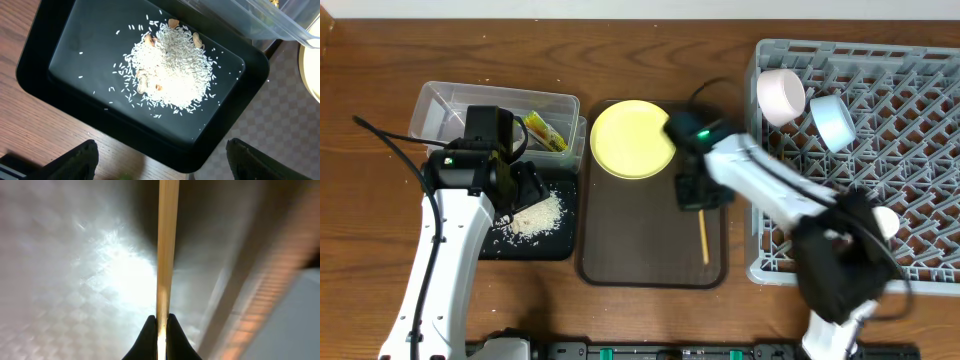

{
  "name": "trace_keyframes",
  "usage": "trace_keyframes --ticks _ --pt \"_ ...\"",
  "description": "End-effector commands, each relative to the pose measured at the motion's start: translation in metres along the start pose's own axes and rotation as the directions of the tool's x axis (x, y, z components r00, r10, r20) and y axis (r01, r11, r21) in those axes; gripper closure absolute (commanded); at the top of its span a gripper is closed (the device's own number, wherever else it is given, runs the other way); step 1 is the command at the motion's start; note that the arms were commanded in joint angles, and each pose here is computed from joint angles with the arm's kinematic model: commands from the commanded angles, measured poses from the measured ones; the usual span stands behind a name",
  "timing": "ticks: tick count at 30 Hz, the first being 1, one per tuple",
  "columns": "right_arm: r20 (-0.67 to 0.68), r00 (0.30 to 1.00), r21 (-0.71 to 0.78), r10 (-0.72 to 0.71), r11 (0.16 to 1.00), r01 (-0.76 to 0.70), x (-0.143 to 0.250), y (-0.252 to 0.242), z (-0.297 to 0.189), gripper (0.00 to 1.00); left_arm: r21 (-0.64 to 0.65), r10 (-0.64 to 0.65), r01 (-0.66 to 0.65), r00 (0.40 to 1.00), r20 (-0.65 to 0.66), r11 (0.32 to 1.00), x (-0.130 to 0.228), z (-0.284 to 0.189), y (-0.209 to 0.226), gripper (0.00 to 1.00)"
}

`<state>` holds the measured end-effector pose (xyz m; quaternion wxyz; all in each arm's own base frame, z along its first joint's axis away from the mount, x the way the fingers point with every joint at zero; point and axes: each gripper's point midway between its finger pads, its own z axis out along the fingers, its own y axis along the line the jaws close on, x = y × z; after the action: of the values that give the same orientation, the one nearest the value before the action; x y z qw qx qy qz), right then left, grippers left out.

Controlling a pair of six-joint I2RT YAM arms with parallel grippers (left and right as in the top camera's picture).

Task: Sort waste into correct bins and load items into the dishwasher rack
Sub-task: 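Grasp the second chopstick on the brown tray with the right gripper, then insert the second chopstick into the rack with the right gripper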

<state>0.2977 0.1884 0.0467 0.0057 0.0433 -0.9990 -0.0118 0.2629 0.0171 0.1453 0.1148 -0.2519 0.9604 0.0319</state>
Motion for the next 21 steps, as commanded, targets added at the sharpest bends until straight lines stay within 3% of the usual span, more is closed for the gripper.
trace_keyframes --ticks 1,9,17,21 --pt "0.158 0.982 -0.064 -0.1 0.992 0.112 -0.017 -0.019 -0.059 0.99 -0.019 -0.011 0.011 1.0 0.01 1.0 -0.002 0.0 0.004 0.15" --pt "0.301 0.947 -0.03 -0.115 0.991 0.13 -0.013 -0.097 -0.127 0.99 -0.018 -0.011 0.011 1.0 0.01 1.0 -0.002 0.0 0.004 0.15" --pt "0.228 0.973 -0.002 0.019 1.0 -0.019 -0.004 -0.161 -0.119 0.99 -0.017 -0.012 0.012 1.0 0.012 1.0 -0.003 0.0 0.004 0.15" --pt "0.198 0.98 0.007 0.012 1.0 -0.013 -0.005 -0.177 -0.109 0.99 -0.017 -0.012 0.012 1.0 0.013 1.0 -0.003 0.0 0.004 0.15"
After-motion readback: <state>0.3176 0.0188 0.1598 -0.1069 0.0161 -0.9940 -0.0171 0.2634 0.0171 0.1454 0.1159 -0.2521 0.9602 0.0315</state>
